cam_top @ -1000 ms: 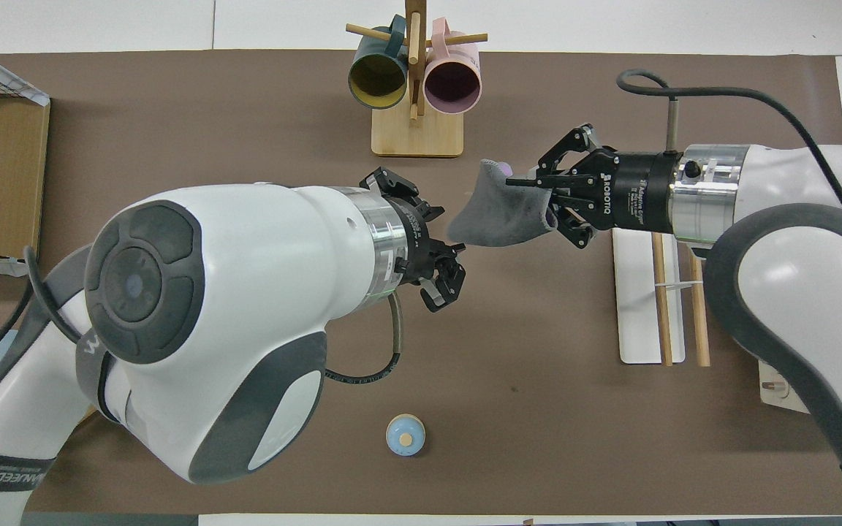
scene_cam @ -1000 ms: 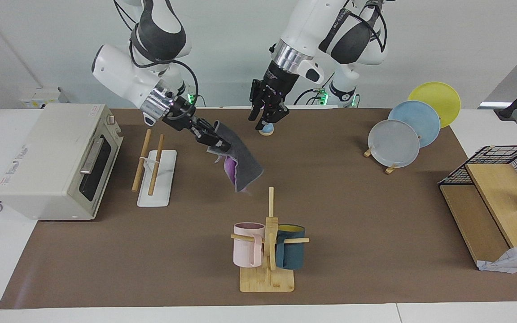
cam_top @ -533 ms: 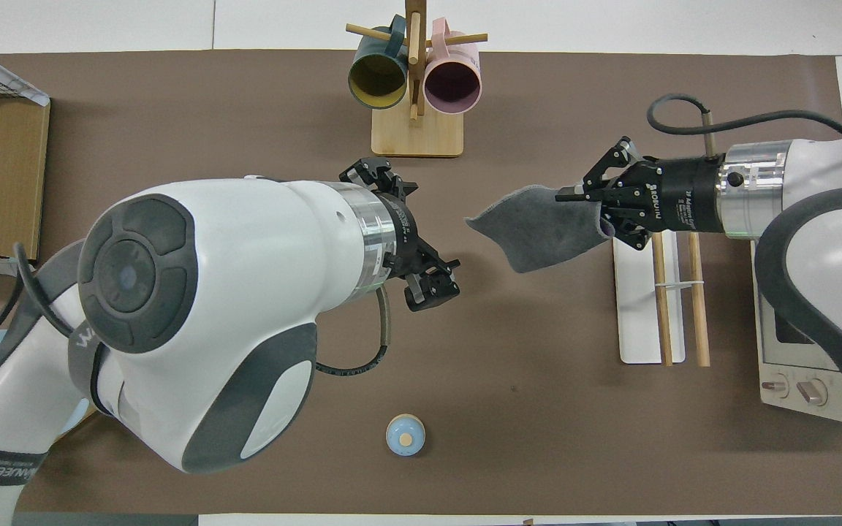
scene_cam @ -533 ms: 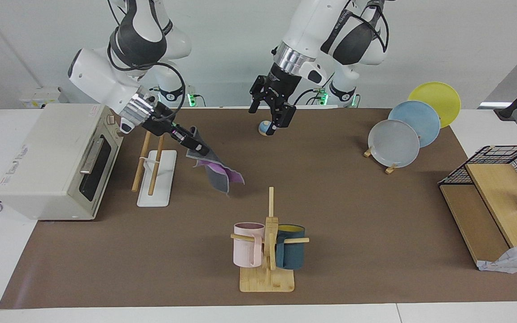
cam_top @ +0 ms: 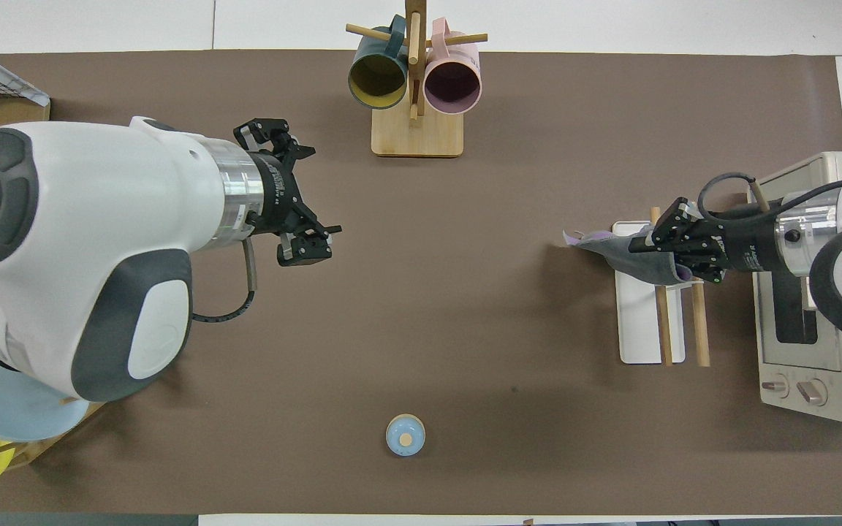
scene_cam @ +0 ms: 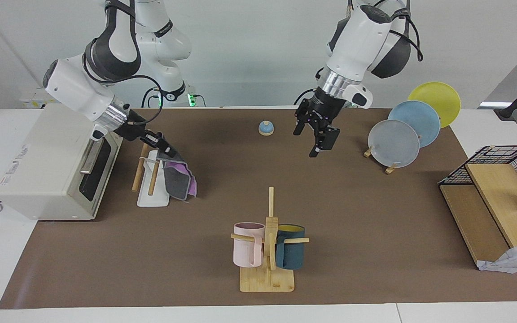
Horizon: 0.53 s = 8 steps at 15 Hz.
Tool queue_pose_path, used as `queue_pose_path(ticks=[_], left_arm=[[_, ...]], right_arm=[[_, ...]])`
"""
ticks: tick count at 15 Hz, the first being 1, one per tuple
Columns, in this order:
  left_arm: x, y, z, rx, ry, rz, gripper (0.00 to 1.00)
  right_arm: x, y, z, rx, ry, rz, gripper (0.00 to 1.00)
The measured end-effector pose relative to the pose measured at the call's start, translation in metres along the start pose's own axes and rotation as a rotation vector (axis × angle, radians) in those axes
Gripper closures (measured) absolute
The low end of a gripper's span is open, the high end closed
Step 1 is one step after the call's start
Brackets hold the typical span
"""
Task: Fold towel and hang on rack
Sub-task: 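Lower the towel onto the dowel rack while the left gripper retracts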
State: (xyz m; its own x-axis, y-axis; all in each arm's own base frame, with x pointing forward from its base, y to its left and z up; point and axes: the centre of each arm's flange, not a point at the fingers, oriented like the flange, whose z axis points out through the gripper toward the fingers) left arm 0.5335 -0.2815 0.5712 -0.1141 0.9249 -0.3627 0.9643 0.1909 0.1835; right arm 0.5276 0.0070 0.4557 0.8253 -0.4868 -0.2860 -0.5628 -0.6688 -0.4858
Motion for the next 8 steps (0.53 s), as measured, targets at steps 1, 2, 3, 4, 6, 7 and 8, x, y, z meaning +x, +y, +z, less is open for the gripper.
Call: queue_pose_path(ticks=[1,2,3,4,6,7,8], left_arm=[[0.013,0.007,0.0,-0.003,0.009,0.047,0.0],[0.026,0.014,0.0,-0.006,0.018,0.09,0.0],[0.038,0.02,-0.001,-0.008,0.027,0.132,0.0],[0.051,0.026,-0.002,-0.01,0.035,0.178,0.0],[0.079,0.039,-0.006,-0.014,0.053,0.277,0.0],[0.093,0.046,-0.008,-0.016,0.062,0.331,0.0],[0.105,0.052,-0.011,-0.015,0.069,0.383,0.0]], right_arm=[[0.003,0.01,-0.005,-0.033,0.009,-0.044,0.98],[0.006,0.02,-0.01,-0.064,0.019,-0.092,0.98],[0.01,0.029,-0.016,-0.089,0.028,-0.137,0.98],[0.013,0.037,-0.021,-0.108,0.032,-0.178,0.98],[0.019,0.051,-0.029,-0.154,0.038,-0.252,0.98],[0.022,0.057,-0.032,-0.178,0.042,-0.286,0.98],[0.024,0.062,-0.035,-0.192,0.044,-0.309,0.98]])
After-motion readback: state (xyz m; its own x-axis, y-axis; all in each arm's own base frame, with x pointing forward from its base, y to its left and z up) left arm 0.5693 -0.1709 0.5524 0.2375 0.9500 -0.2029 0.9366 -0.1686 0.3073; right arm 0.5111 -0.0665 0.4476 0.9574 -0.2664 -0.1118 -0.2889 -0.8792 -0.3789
